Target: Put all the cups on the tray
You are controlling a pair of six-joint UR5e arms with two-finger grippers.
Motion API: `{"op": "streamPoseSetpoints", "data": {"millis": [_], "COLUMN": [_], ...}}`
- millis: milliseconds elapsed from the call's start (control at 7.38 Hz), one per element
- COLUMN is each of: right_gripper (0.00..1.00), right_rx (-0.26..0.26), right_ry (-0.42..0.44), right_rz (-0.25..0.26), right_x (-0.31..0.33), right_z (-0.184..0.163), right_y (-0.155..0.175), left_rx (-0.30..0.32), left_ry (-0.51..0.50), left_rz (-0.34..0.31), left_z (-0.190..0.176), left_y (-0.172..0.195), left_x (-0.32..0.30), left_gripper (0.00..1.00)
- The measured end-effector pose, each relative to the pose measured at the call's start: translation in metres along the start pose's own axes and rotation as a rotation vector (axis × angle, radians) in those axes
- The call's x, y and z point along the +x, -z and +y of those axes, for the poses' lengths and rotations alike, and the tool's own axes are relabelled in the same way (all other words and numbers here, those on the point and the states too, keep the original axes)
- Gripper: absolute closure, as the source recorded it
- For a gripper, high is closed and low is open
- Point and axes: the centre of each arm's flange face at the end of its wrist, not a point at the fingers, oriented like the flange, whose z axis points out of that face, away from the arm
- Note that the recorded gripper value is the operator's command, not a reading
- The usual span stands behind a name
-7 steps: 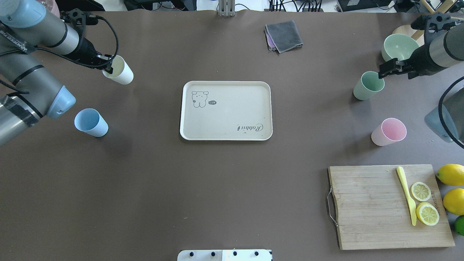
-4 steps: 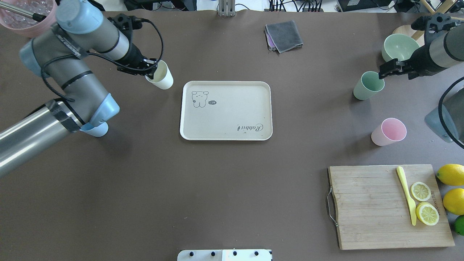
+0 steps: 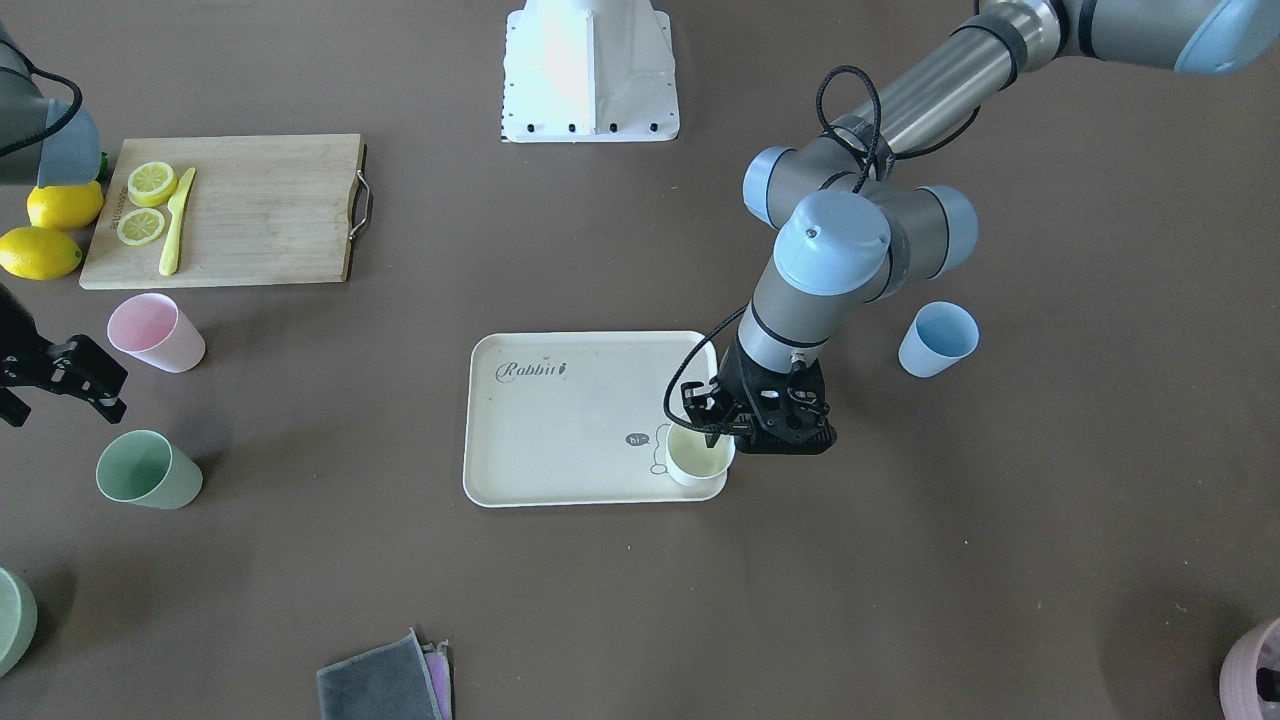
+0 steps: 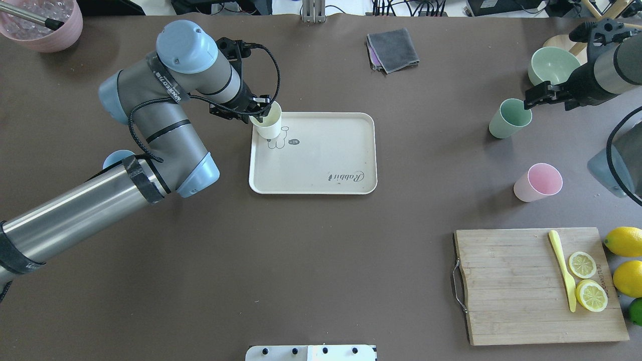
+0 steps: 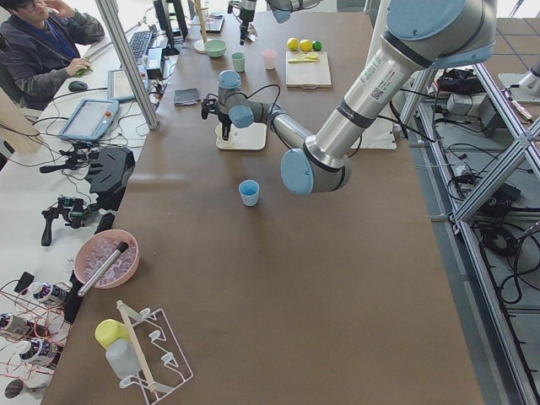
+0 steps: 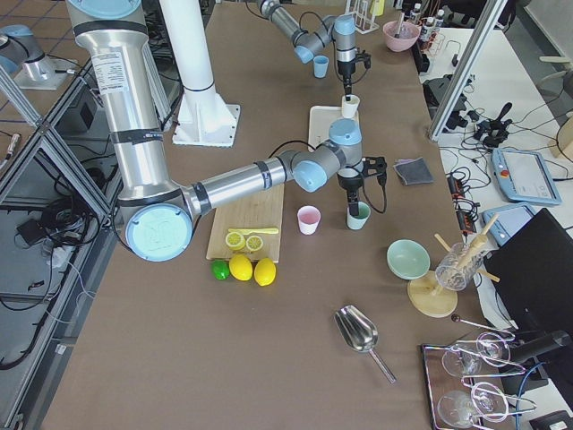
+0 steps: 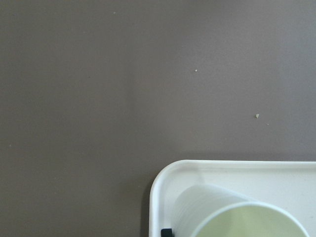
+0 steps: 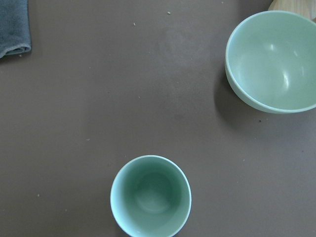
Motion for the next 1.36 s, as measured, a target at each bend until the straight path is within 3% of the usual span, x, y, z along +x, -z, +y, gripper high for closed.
{"op": "streamPoseSetpoints", "data": {"millis": [407, 678, 949, 1220, 1356], "right_gripper": [0.00, 0.00, 0.00, 0.00, 0.00], "right_rx": [0.000, -0.001, -0.002, -0.002, -0.002], "right_ry": [0.000, 0.000, 0.001, 0.001, 0.001], "right_rz": [0.000, 0.001, 0.001, 0.001, 0.001], "right_x": [0.000, 0.000, 0.000, 0.001, 0.001], "right_z": [0.000, 0.000, 0.000, 0.000, 0.001], "right_y": [0.000, -0.001, -0.001, -0.001, -0.001], "left_rx": [0.014, 0.003, -0.021, -0.062, -0.073], "left_ry": [-0.005, -0.078, -0.172, -0.276, -0.291], "left_rz": [0.020, 0.011, -0.017, -0.061, -0.071], "left_z": [-0.020, -0.021, 0.009, 0.051, 0.064], "left_y": [0.036, 0.075, 0.104, 0.108, 0.106], "left_x": [-0.029, -0.125, -0.228, -0.302, -0.318], "left_gripper": [0.02, 0.02, 0.02, 0.02, 0.11]}}
